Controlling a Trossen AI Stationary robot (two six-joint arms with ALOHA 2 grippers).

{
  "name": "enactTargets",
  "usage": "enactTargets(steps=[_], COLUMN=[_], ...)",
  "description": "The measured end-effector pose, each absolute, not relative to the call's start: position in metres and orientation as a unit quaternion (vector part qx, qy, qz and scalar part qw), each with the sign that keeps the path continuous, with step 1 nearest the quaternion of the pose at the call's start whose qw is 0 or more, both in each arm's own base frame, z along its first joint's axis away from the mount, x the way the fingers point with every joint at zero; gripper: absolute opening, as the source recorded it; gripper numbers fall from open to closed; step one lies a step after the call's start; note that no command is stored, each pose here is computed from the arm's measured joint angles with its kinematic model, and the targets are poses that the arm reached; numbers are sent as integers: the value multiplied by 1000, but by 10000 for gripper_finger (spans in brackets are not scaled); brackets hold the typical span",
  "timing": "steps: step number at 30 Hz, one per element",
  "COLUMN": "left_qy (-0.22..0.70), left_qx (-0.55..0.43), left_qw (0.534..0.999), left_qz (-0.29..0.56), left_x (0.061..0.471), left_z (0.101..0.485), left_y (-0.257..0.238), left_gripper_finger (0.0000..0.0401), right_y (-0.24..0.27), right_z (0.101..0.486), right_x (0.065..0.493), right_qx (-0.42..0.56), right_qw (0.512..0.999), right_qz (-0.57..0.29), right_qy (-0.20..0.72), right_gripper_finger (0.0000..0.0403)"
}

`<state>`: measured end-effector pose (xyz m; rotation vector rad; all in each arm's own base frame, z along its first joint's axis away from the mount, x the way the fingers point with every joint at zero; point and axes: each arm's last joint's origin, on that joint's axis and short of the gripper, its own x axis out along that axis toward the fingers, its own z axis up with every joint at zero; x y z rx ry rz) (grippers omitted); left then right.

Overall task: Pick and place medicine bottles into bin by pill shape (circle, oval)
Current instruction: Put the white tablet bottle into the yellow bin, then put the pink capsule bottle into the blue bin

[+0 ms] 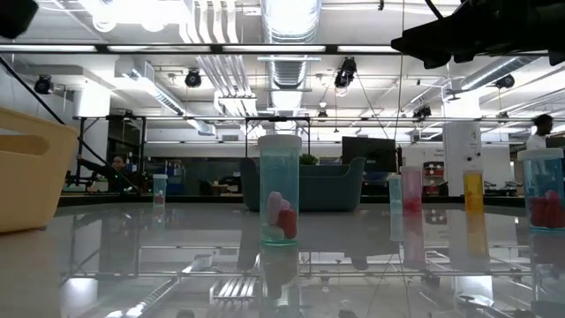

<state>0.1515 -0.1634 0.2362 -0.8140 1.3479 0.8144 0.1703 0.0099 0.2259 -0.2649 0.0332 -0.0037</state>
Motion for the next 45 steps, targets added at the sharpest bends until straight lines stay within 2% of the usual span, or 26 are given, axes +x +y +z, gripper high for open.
enactTargets(steps=[9, 25, 37, 45], left_qy=[586, 589, 591, 606], left_qx=[-360, -350, -347, -350], left_qw=[627, 626, 624, 612], left_qz=[365, 373, 376, 368], left_x=[146, 147, 146, 144], left_z=[214, 205, 202, 205], left_y=[-158, -158, -157, -157], left_gripper_finger=[125, 125, 170, 173], right_y=[10, 10, 10, 10], right_z=[226, 226, 226, 225], right_x=[170, 170, 170, 170], right_qx=[-134, -134, -134, -134], right_qw=[991, 991, 991, 991], right_qz=[-2, -2, -2, -2], right_qy=[16, 17, 18, 19], right_gripper_finger=[206, 206, 206, 206])
